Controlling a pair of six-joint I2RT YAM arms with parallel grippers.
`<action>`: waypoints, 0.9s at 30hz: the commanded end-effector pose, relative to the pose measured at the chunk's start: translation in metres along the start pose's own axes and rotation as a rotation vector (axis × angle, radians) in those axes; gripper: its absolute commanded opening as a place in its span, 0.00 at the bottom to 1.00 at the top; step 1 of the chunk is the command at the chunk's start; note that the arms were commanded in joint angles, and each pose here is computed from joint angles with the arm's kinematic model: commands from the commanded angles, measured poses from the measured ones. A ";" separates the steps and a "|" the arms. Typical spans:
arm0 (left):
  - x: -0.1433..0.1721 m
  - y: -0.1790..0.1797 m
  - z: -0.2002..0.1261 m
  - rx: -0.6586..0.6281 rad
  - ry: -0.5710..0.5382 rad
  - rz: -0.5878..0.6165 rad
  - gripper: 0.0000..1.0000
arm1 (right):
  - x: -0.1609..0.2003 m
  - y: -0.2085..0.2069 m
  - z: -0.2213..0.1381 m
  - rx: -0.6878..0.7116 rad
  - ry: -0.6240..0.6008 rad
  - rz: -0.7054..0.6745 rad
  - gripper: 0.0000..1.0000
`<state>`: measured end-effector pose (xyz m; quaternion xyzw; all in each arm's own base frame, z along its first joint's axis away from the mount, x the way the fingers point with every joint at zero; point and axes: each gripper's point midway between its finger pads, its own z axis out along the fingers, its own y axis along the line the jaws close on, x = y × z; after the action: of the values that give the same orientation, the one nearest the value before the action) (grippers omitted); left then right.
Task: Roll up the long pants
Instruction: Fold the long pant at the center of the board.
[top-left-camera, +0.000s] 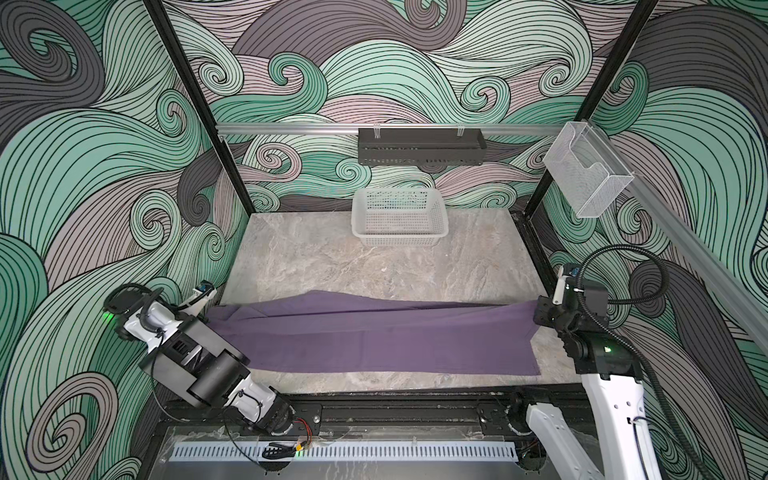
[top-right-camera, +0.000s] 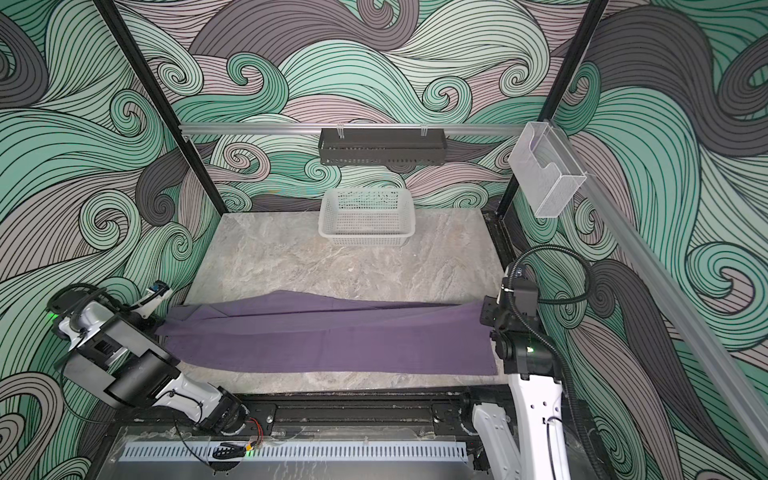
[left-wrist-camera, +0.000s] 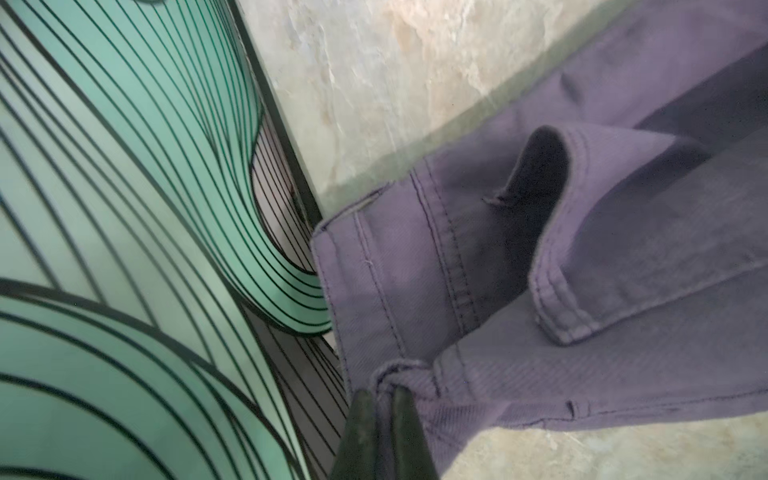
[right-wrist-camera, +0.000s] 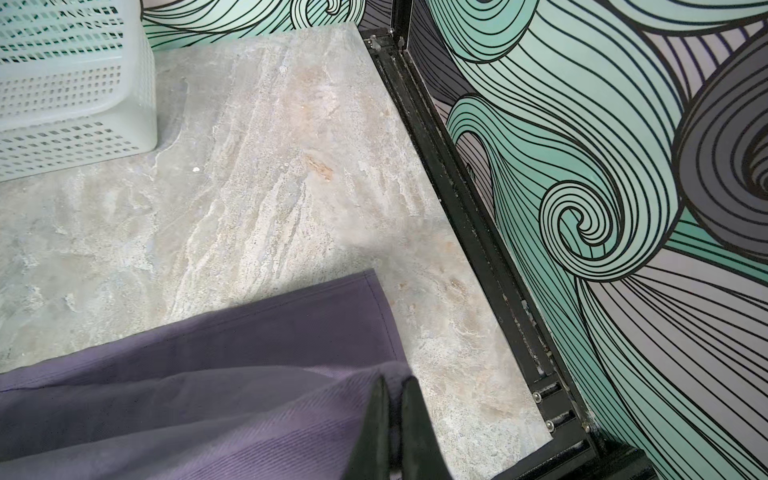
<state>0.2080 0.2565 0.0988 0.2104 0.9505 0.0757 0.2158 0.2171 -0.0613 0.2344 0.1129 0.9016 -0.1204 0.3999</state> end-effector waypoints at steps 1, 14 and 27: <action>0.045 -0.008 0.016 0.028 0.063 -0.020 0.00 | -0.003 -0.007 0.003 0.045 -0.014 0.003 0.03; 0.083 0.013 0.026 0.126 0.165 -0.108 0.20 | -0.005 -0.010 -0.013 0.041 -0.035 -0.023 0.08; 0.065 -0.009 -0.018 0.212 0.062 -0.117 0.33 | -0.002 0.002 -0.005 -0.019 0.006 -0.040 0.09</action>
<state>0.1612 0.2296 0.0746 0.2300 0.9631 -0.0601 0.1259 0.2135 -0.0581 0.2307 0.0996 0.9082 -0.1165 0.3894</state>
